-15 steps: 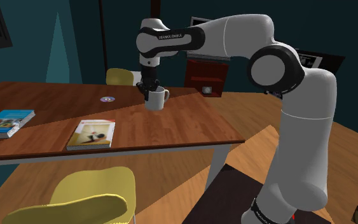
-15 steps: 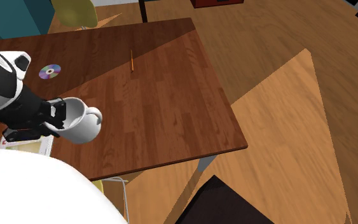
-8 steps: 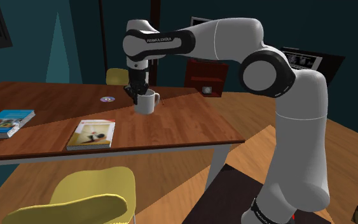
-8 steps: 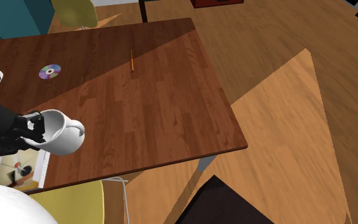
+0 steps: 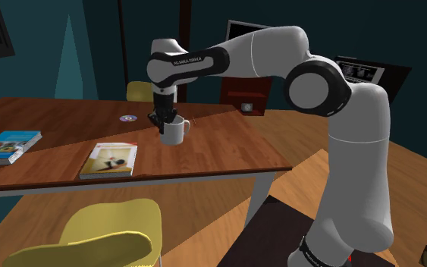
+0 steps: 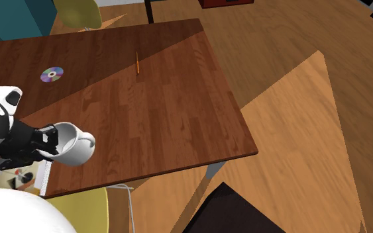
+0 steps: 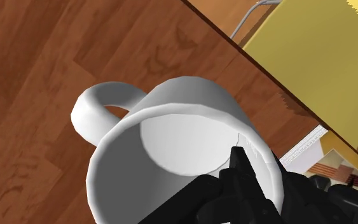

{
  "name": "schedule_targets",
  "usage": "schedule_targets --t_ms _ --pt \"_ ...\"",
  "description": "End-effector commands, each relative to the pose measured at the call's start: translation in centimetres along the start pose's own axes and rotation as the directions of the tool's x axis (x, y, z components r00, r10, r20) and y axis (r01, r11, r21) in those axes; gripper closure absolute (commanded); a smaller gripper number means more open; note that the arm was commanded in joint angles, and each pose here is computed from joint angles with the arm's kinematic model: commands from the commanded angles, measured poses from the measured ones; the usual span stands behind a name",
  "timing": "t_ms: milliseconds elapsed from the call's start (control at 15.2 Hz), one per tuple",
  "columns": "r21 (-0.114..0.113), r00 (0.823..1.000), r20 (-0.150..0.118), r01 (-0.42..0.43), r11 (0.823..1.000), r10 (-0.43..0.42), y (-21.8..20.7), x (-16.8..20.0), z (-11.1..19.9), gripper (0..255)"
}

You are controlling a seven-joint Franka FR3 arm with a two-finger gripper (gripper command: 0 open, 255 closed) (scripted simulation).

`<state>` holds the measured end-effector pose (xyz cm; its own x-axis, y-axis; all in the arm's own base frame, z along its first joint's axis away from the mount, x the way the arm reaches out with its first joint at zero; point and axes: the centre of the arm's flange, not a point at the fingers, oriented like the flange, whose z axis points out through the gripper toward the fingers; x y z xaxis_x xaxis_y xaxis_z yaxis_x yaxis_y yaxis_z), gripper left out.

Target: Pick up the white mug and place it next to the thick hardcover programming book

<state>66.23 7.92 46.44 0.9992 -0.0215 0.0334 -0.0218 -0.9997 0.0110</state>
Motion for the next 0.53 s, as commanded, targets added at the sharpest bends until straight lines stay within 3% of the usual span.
schedule_targets --t_ms 0,462 --pt "0.0 1.0 -0.001 0.0 1.0 0.0 -0.1 -0.1 1.0 255" --pt "0.0 1.0 -0.001 0.0 1.0 0.0 -0.1 -0.2 4.7 255"
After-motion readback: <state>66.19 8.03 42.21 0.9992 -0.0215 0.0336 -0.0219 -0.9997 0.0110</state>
